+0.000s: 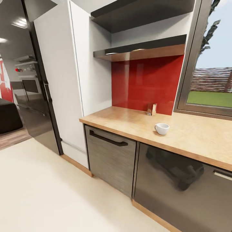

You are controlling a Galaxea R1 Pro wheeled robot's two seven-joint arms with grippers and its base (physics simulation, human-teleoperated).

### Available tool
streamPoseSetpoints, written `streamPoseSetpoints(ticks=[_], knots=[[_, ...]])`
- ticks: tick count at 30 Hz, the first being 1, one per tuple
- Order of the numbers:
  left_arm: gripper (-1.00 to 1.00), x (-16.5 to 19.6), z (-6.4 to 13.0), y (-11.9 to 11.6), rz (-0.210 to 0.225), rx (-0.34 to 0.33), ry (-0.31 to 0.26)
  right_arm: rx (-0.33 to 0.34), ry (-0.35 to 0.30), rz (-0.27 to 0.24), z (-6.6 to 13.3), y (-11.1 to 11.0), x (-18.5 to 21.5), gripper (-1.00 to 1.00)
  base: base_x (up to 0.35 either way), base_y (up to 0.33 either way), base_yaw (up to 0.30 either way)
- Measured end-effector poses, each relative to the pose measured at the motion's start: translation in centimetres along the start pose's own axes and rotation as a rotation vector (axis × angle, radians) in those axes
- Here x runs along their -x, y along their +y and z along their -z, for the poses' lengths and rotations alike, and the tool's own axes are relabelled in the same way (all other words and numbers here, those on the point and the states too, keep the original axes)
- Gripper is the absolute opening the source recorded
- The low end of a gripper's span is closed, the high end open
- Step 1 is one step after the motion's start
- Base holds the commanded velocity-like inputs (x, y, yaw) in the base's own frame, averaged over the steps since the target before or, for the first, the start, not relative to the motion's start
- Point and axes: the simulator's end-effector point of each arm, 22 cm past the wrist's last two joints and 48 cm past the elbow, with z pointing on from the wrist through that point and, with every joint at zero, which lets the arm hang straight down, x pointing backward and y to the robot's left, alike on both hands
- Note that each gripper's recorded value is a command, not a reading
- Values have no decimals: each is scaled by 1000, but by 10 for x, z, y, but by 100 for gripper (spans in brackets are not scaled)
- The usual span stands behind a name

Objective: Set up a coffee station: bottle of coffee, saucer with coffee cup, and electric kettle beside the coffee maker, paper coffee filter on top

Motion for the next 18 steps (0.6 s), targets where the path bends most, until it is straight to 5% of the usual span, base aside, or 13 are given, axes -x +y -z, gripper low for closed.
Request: streamPoseSetpoints(ticks=[4, 5, 6, 8, 15, 18], knots=[[100, 0, 0, 0, -1, -1, -1, -1, -9, 0, -3, 2, 5, 100, 0, 1, 0], [100, 2, 0, 0, -2, -1, -5, 52, -63, 1, -27, 35, 44, 100, 0, 0, 0], [100, 2, 0, 0, -3, -1, -5, 69, -112, 14, -36, 46, 79, 100, 0, 0, 0], [100, 3, 0, 0, -3, -1, -6, 101, -119, 31, -45, 64, 89, 100, 0, 0, 0], [100, 7, 1, 1, -2, 1, -16, 280, -129, 214, -77, 167, 162, 100, 0, 0, 0], [100, 8, 1, 1, 0, 1, -20, 347, -122, 233, -80, 195, 190, 100, 0, 0, 0]])
